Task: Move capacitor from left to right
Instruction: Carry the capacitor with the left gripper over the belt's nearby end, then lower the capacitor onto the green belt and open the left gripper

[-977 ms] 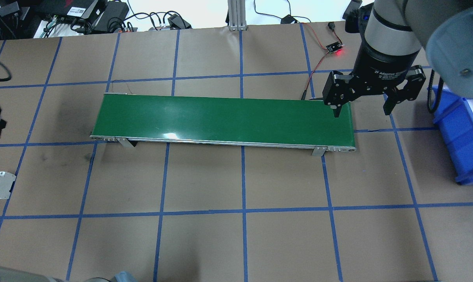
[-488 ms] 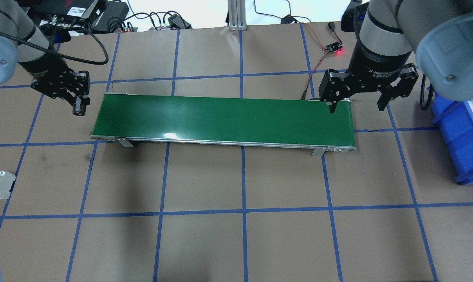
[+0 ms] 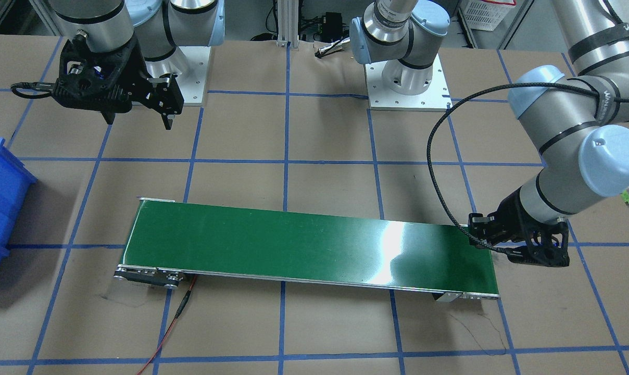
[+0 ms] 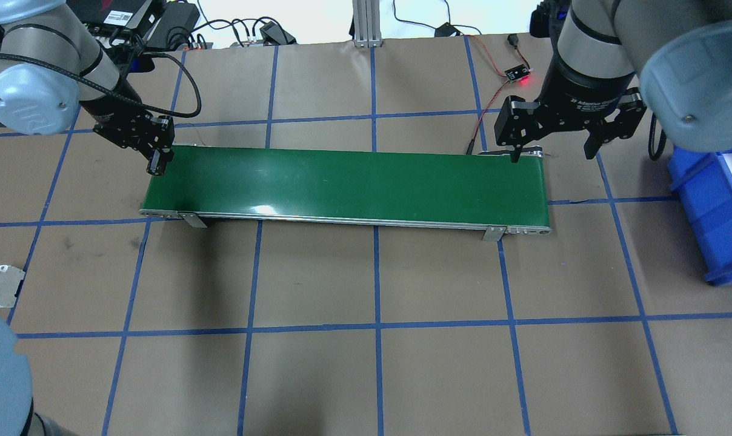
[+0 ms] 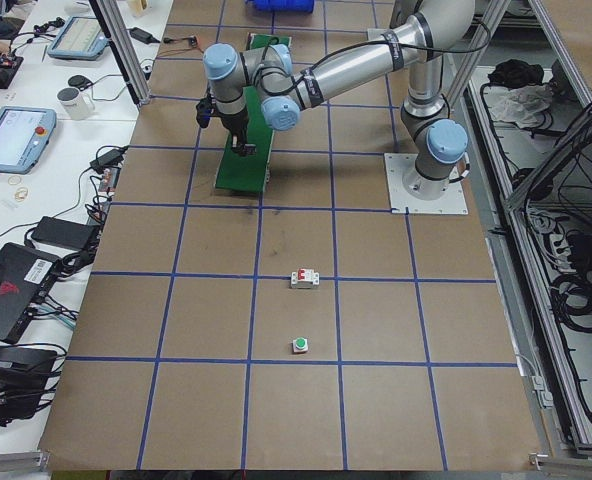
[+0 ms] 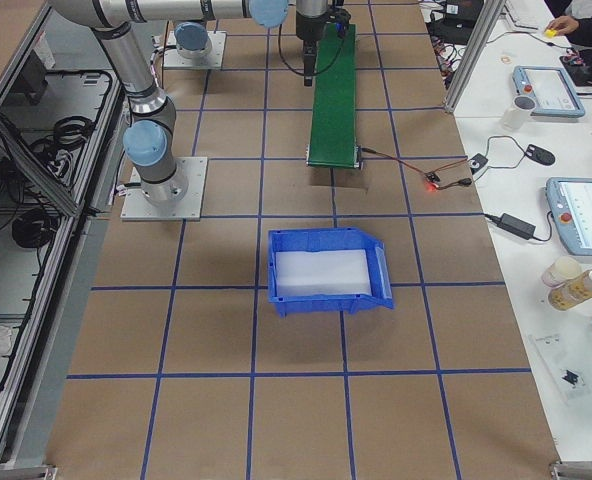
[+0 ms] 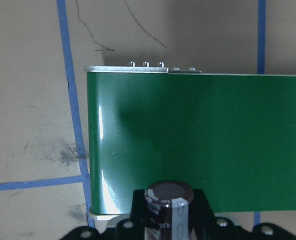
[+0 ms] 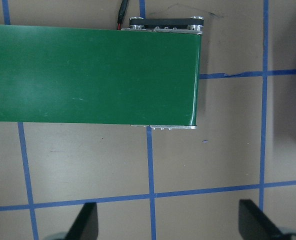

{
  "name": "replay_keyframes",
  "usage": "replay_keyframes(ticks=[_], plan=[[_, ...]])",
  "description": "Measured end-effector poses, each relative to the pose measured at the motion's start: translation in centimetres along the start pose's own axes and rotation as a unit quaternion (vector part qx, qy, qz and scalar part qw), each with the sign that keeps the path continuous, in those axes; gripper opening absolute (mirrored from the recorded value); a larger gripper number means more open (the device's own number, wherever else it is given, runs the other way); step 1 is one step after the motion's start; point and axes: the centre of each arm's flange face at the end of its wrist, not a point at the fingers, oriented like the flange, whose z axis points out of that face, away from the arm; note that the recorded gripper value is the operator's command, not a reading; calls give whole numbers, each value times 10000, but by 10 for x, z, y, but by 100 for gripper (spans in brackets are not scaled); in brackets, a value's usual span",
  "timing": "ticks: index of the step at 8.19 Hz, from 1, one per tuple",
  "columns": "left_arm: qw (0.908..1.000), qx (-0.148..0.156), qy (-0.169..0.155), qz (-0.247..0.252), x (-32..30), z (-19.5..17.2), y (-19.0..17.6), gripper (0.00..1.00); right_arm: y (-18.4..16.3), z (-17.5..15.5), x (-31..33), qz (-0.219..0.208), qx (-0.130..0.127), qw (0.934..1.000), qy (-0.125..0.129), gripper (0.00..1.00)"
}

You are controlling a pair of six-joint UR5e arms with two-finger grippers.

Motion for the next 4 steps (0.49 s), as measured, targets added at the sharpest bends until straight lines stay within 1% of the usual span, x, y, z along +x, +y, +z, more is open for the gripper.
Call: replay_keyframes(ticks=[2, 4], plan=[[9998, -7, 10, 202, -5, 11, -14, 0, -1, 1, 0, 27, -7, 10000, 21, 100], [9996, -48, 43, 262, -9, 23, -25, 0, -4, 8, -1, 114, -82, 9999, -22, 100]])
